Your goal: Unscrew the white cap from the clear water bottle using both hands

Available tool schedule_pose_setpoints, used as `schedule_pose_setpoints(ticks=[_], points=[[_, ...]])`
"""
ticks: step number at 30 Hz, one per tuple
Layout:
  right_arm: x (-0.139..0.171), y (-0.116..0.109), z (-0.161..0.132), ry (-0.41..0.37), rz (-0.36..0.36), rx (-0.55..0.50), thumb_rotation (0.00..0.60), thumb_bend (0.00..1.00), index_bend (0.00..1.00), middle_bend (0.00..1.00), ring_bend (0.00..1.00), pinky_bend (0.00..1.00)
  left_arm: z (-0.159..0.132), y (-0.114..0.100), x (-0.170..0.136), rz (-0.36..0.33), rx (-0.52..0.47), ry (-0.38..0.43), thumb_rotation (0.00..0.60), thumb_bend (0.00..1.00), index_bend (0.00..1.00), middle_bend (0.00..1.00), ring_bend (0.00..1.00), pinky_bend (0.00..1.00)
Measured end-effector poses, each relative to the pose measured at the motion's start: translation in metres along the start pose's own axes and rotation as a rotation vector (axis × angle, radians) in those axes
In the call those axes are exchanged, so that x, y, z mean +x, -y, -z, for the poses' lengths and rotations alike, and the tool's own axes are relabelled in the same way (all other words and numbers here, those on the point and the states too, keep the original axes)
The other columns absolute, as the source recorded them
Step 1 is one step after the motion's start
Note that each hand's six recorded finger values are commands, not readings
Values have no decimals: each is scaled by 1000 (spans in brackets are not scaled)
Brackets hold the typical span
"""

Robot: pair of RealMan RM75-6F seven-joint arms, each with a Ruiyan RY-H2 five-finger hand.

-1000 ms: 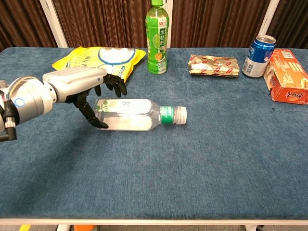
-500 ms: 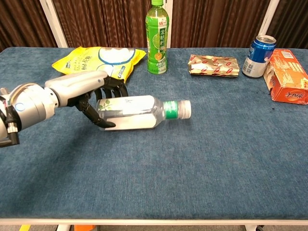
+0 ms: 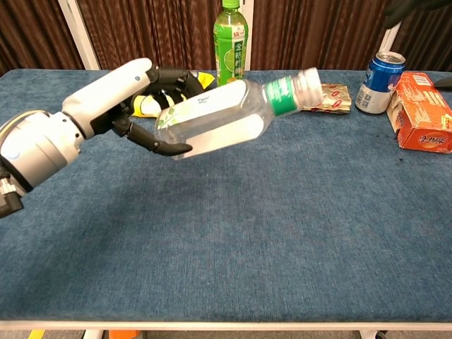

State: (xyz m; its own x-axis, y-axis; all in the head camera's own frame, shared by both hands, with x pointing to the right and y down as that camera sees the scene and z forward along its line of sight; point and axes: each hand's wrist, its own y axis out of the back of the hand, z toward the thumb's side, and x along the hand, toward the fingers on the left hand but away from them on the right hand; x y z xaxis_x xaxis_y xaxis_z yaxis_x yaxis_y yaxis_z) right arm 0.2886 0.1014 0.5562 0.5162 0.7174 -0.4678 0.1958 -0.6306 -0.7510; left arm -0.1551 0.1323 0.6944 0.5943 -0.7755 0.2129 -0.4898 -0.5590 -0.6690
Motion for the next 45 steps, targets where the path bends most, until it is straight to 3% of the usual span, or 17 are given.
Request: schedule_pose_setpoints(ticks=[16,45], points=[[-30,17,-22,-31,-50,-7,600,71,272,56,0,0,-17,-1,10,-38,-32,13,600,353,489,500,388,420],[-25,17,-37,-77,-65,-33,600,71,272,66,0,0,-16,5,12,-20,-29,-3,600,352,488,500,388,419]])
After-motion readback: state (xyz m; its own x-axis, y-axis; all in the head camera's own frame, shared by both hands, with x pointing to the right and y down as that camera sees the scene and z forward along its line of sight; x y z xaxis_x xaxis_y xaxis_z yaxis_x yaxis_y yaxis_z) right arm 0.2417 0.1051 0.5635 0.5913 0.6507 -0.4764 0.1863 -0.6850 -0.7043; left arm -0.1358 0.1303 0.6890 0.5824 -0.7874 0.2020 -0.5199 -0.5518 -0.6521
